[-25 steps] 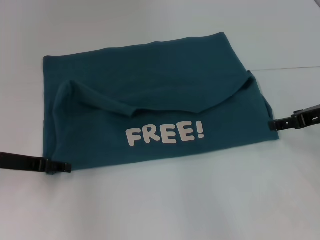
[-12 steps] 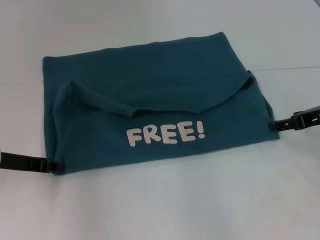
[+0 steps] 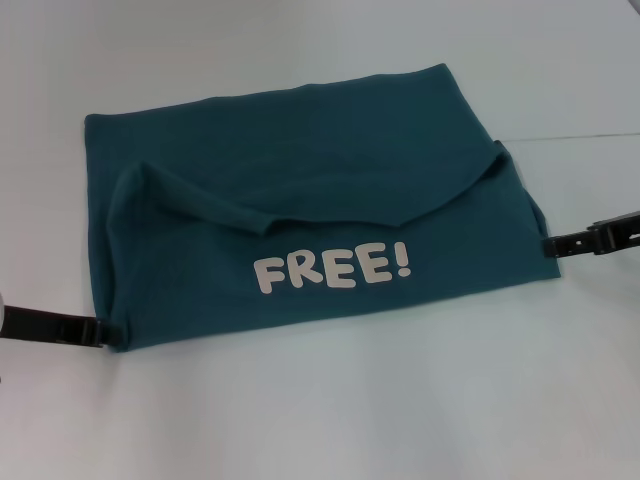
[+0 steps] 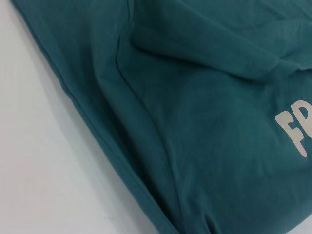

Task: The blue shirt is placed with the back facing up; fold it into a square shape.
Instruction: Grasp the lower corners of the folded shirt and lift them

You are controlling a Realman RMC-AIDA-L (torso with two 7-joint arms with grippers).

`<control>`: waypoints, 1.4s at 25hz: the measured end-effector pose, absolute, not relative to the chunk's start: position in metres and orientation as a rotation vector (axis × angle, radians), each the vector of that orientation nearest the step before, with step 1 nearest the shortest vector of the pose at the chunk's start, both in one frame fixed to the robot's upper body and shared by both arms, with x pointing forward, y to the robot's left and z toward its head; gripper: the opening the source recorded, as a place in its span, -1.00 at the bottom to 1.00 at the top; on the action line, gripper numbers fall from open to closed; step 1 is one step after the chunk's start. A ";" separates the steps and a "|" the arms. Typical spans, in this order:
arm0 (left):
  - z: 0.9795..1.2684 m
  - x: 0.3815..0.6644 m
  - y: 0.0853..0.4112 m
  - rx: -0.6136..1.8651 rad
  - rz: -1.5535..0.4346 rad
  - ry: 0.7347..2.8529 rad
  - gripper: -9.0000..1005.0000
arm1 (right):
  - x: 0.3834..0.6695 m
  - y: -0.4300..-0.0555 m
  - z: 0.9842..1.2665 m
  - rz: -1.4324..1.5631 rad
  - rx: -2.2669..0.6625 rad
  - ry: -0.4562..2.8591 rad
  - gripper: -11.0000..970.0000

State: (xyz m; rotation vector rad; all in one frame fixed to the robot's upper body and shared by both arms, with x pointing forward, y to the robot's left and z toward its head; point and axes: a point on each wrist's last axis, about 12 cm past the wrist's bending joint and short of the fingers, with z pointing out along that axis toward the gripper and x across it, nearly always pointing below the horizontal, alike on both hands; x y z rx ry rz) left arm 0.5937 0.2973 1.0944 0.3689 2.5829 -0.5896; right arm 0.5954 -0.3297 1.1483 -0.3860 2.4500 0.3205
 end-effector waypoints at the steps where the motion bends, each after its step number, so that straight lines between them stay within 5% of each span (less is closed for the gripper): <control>1: 1.094 0.594 0.297 0.370 -0.590 2.583 -0.97 | 0.596 -0.331 1.149 0.311 -0.371 2.460 0.84; 33: 1.097 0.597 0.293 0.403 -0.581 2.578 -0.97 | 0.614 -0.317 1.106 0.201 -0.274 2.543 0.81; 35: 1.096 0.597 0.292 0.402 -0.581 2.577 -0.97 | 0.615 -0.316 1.105 0.198 -0.276 2.540 0.52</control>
